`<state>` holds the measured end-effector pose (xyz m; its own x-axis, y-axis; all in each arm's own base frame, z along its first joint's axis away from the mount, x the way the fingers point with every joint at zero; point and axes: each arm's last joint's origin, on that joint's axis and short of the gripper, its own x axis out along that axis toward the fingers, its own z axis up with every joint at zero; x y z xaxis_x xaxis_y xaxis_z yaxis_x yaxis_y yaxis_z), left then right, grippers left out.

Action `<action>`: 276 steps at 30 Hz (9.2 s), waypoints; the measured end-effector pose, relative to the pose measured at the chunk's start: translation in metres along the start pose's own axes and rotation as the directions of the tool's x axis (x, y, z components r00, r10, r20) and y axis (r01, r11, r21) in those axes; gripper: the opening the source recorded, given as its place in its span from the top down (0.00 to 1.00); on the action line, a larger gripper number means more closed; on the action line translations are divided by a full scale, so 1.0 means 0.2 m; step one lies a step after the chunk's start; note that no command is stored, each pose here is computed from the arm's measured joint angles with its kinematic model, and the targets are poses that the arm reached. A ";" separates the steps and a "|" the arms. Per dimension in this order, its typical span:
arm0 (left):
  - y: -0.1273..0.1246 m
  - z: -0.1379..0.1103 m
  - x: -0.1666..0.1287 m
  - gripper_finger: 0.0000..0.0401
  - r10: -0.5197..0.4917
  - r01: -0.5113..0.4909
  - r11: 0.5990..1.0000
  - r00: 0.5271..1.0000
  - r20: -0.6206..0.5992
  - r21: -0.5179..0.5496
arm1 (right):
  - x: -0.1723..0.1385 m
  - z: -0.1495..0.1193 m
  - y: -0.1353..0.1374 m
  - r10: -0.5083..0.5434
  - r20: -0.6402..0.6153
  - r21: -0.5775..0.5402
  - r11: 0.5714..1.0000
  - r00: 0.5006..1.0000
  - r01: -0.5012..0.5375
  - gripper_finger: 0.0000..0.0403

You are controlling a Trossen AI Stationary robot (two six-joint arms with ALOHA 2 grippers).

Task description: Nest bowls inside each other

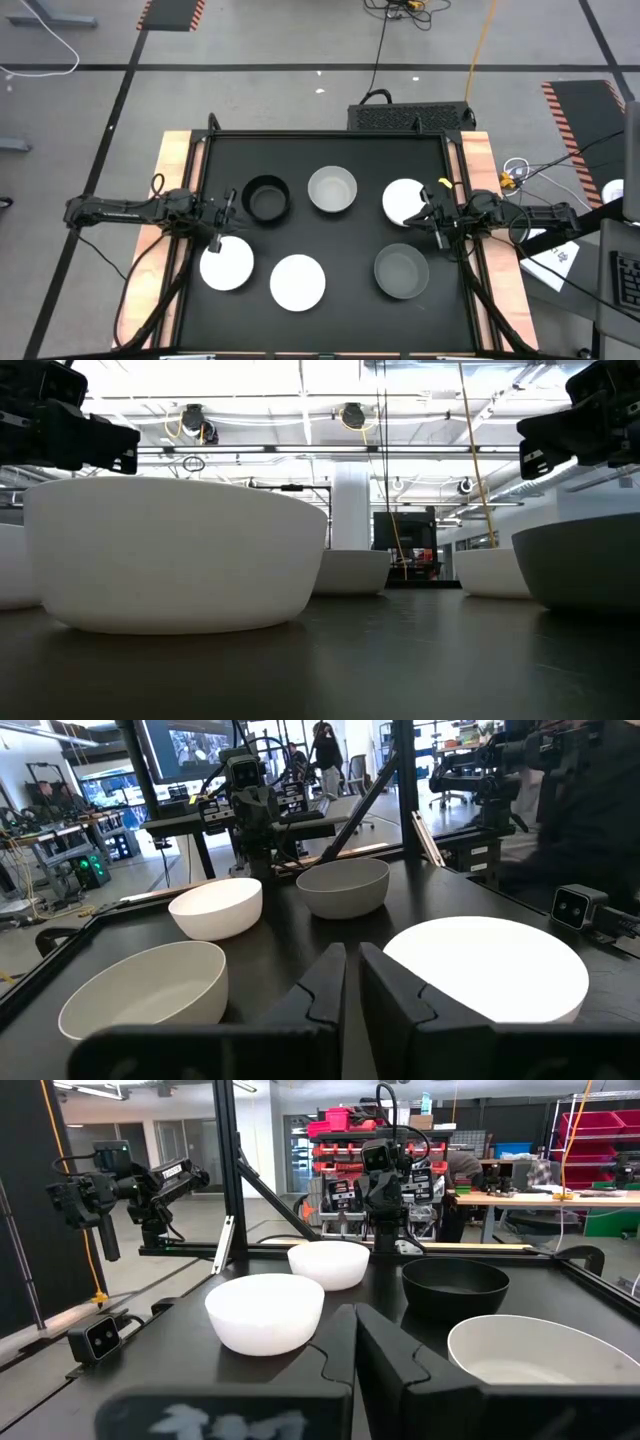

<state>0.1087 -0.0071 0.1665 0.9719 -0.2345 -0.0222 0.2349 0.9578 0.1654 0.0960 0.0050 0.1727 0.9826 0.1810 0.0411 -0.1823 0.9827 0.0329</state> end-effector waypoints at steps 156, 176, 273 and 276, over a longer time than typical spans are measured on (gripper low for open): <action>0.09 0.24 -0.01 0.99 0.309 -0.309 0.950 0.951 -0.006 -0.031 | 0.10 0.22 -0.37 -0.429 -0.853 0.121 0.391 0.297 0.912 0.96; 0.08 0.22 -0.01 0.99 0.256 -0.258 0.965 0.966 -0.042 -0.040 | 0.08 0.17 -0.46 -0.324 -0.895 0.133 0.465 0.308 0.876 0.95; 0.07 0.20 -0.01 0.99 0.247 -0.250 0.967 0.965 -0.084 -0.037 | 0.26 0.54 -0.62 -0.414 -0.748 0.076 0.724 0.519 0.686 1.00; 0.07 0.20 -0.01 0.99 0.246 -0.251 0.967 0.965 -0.084 -0.045 | 0.22 0.61 -0.58 -0.457 -0.687 0.062 0.737 0.564 0.673 1.00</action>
<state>0.1095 0.0006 0.2085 0.9977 0.0236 -0.0638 -0.0157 0.9925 0.1214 0.1556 -0.1053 0.2919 0.6615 -0.3201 -0.6782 0.5246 0.8437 0.1135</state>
